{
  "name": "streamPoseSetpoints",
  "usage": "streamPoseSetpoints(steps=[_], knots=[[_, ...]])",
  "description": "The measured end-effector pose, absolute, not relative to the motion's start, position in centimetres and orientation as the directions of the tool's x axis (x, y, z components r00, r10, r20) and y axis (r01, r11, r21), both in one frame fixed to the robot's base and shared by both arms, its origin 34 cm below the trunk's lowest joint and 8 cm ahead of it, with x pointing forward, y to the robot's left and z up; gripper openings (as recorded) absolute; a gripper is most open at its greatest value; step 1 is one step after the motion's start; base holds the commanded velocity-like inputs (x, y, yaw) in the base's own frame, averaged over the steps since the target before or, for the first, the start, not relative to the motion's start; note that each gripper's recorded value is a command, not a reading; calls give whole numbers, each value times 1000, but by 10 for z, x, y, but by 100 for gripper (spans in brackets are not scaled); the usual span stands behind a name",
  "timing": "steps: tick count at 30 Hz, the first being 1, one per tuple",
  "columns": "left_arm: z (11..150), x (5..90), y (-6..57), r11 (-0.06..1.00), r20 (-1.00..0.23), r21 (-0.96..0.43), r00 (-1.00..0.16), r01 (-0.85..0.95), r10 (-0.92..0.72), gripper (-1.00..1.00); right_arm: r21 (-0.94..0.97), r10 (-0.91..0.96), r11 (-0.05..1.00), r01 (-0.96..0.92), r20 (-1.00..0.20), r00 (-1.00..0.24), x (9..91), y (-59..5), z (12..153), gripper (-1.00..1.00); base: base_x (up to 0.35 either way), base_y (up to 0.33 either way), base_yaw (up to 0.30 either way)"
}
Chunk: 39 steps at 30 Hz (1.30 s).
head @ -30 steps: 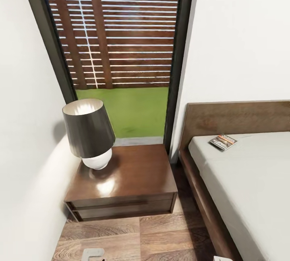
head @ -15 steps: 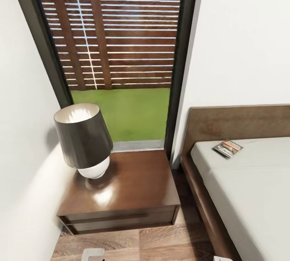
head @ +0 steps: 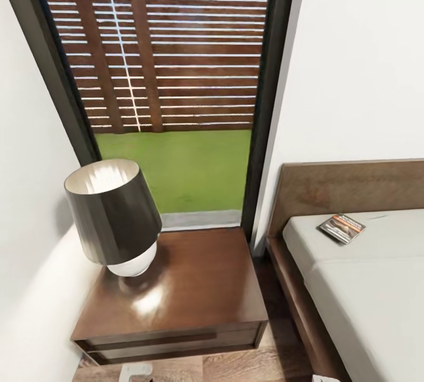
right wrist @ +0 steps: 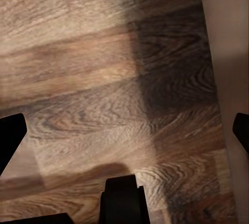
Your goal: In the bedroom, move the book from the bed onto either nightstand, and place the two sandals side by side next to the bed.
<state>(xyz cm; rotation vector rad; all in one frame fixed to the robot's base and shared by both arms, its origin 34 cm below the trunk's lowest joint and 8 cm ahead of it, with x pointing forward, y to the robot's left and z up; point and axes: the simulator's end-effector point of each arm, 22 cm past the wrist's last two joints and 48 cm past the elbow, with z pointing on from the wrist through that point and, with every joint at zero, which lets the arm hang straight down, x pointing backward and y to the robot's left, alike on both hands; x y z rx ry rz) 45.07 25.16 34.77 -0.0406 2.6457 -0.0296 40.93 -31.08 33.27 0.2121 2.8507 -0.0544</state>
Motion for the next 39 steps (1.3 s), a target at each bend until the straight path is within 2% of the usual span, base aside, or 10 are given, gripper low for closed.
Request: streamPoseSetpoints(steps=[14, 21, 39], knots=[[348, 451, 252, 999, -475, -28, -879, -23, -34, 100, -17, 140, 989, 150, -281, -950, 409, -311, 333, 100, 190, 0, -16], [348, 451, 252, 999, -475, -28, -879, -23, -33, 100, -17, 140, 989, 150, -280, -950, 409, -311, 333, 100, 25, 0, -140], [366, 453, 252, 999, -475, -28, -880, -23, -34, 100, -17, 140, 988, 150, -278, -950, 412, -311, 351, 100, 0, 0, -8]])
